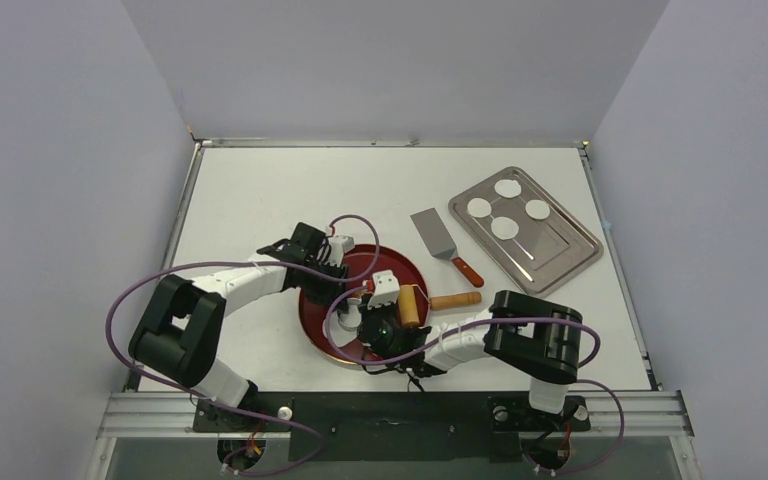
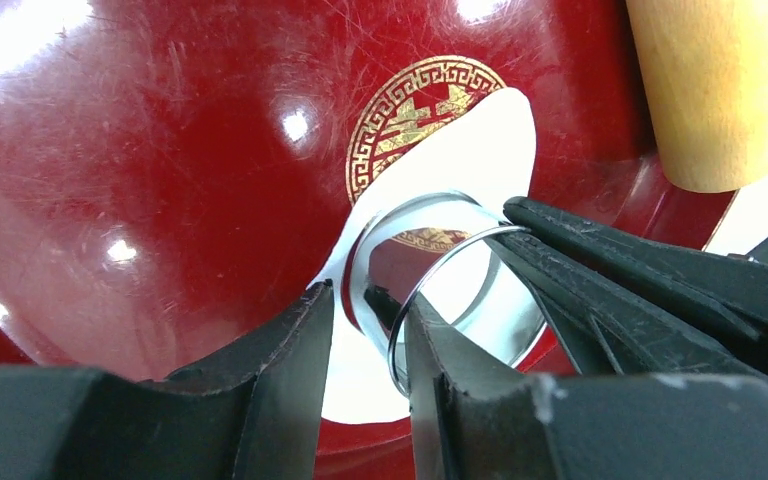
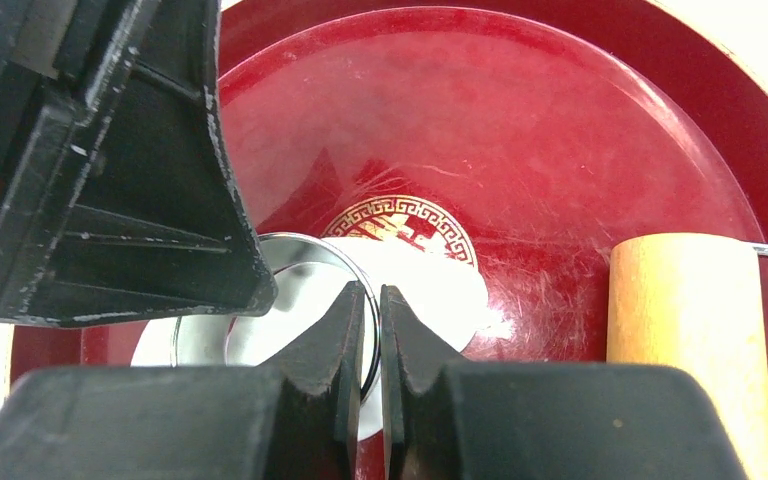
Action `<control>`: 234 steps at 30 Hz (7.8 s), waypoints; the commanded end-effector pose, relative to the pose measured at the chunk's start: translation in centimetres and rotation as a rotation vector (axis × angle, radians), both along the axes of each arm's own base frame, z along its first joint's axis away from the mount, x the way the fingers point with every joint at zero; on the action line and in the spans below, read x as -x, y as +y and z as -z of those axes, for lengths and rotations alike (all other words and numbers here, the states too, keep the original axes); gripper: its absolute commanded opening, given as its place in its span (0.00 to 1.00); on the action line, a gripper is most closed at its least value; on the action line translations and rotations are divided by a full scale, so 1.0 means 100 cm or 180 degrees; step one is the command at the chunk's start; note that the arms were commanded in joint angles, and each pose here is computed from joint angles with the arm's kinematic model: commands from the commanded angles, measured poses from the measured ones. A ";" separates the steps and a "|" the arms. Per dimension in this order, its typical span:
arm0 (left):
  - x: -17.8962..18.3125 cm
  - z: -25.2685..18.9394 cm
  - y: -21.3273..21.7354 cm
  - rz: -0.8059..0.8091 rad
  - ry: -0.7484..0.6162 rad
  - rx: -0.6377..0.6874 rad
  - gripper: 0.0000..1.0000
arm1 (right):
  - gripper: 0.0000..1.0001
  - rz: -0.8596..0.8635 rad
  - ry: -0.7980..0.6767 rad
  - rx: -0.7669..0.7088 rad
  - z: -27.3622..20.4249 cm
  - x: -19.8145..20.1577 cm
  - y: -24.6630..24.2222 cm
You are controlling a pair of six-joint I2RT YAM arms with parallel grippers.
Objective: Roll out the dumpling wrappers from the dough
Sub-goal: Press the dumpling wrapper on the work surface, then place the dumpling mold on the work surface.
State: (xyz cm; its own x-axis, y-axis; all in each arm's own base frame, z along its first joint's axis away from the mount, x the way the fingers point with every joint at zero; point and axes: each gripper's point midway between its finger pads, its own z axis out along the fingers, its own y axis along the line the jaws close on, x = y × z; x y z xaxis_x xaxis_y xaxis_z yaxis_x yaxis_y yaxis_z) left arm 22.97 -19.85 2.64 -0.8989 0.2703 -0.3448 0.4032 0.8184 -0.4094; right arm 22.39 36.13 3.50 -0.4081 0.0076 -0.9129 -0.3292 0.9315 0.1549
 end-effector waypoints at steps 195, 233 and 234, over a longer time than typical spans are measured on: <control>-0.103 -0.005 0.075 0.0131 -0.0974 -0.0756 0.00 | 0.00 -0.0561 0.0746 0.1645 0.035 0.014 -0.003; -0.101 -0.003 0.077 0.0150 -0.0978 -0.0789 0.00 | 0.00 -0.0052 0.0162 0.0358 -0.105 -0.031 -0.019; -0.101 -0.003 0.077 0.0147 -0.0972 -0.0790 0.00 | 0.00 0.0007 0.0173 0.0348 -0.104 -0.036 -0.023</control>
